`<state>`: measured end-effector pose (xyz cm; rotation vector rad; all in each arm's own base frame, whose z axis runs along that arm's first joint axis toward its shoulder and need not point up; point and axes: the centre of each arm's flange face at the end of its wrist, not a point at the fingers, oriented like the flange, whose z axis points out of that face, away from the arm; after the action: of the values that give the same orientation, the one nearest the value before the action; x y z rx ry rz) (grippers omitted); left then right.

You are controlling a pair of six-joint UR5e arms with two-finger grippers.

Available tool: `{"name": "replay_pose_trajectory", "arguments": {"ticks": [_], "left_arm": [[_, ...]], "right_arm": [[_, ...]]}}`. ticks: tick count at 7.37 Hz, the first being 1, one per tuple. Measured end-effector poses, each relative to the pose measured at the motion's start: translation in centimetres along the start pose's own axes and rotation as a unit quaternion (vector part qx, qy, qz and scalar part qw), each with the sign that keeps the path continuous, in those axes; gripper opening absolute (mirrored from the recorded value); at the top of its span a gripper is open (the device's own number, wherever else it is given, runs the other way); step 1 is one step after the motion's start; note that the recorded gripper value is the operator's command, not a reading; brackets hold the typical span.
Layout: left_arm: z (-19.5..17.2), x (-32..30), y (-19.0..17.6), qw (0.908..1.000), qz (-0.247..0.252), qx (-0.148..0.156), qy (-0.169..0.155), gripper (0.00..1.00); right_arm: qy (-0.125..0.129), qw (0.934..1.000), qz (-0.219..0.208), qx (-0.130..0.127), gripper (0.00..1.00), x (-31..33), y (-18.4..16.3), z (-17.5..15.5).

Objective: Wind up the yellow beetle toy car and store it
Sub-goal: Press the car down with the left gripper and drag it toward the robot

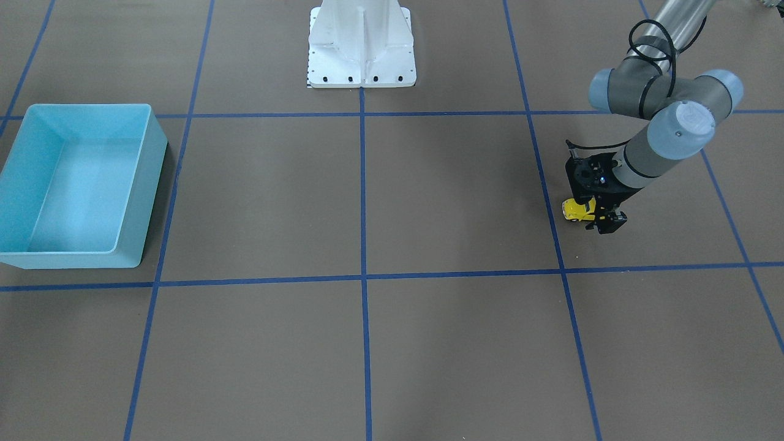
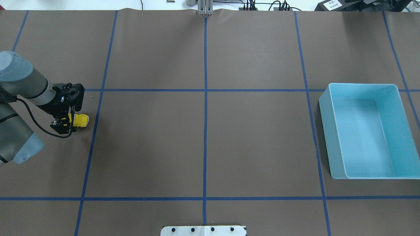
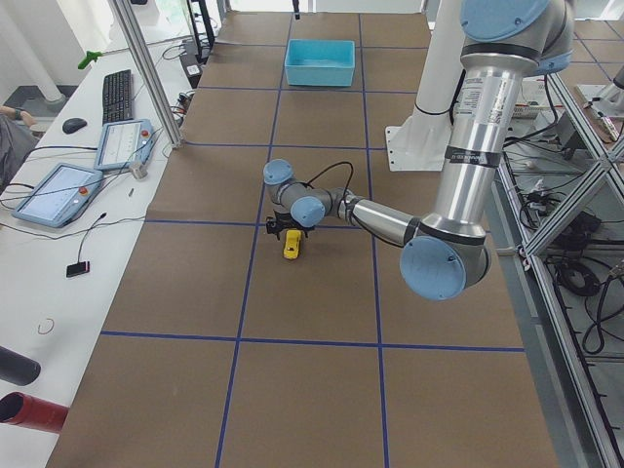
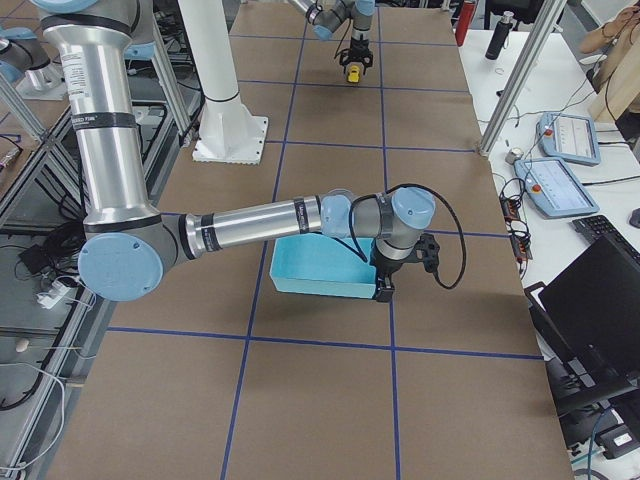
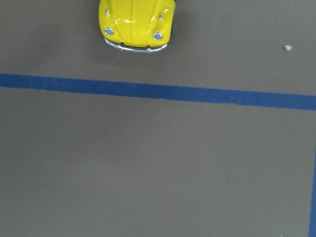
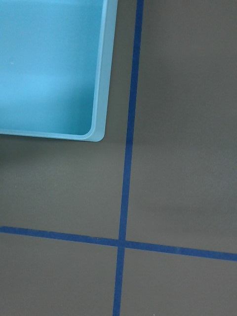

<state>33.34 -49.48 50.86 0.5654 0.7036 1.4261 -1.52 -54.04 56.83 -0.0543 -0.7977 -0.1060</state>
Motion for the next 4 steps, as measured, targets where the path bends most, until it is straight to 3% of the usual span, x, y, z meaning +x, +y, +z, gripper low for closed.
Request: {"name": "replay_pose_trajectory", "arguments": {"ticks": [2,3,4], "left_arm": [[0.08,0.07,0.02,1.0000,0.000,0.000,0.002,0.76],[0.11,0.11,0.00,1.0000,0.001,0.000,0.002,0.62],[0.15,0.13,0.00,1.0000,0.001,0.000,0.003,0.26]], "right_arm": [[0.000,1.0000,0.000,0.000,0.99,-0.05,0.00,0.02],[0.000,1.0000,0.000,0.000,0.99,-0.07,-0.01,0.03],[0.000,1.0000,0.000,0.000,0.99,-0.07,-0.01,0.03]]}}
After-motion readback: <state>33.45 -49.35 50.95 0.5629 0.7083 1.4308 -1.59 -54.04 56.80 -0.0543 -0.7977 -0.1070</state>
